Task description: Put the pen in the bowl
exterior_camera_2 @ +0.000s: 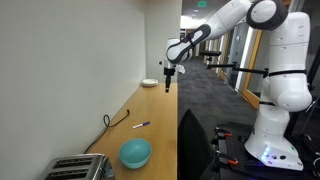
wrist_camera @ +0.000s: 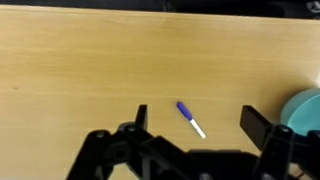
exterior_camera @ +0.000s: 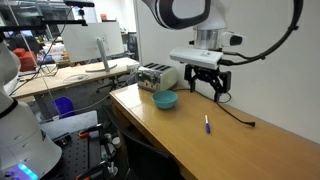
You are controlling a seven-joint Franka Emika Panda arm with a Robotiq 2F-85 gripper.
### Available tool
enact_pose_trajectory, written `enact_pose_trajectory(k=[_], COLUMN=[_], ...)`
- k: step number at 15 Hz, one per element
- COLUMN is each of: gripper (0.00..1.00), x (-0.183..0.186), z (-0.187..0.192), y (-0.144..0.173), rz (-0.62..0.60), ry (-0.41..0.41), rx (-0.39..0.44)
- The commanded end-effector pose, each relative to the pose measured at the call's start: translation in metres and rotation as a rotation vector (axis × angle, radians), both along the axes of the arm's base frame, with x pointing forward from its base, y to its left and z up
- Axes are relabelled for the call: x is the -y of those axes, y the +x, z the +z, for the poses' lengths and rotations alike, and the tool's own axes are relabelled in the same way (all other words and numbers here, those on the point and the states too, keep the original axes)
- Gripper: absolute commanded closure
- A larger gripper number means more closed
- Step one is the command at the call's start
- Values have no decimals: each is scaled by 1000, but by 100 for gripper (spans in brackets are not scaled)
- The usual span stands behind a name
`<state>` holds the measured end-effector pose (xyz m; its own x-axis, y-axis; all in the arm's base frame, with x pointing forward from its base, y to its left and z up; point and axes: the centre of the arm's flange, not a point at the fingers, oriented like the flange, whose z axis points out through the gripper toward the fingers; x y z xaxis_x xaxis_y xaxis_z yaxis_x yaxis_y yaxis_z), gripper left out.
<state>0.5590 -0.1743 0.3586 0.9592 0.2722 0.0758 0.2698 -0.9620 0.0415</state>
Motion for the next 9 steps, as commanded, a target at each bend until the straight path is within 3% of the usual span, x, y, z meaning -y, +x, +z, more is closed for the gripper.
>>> enact_pose_trajectory(k=[1, 5, 9], gripper=[0, 0, 0], x=[3, -12, -52], z=[-6, -19, -40], y=[9, 17, 41], rz=[-1, 55, 226], ry=[-4, -7, -21], rx=[-8, -6, -35])
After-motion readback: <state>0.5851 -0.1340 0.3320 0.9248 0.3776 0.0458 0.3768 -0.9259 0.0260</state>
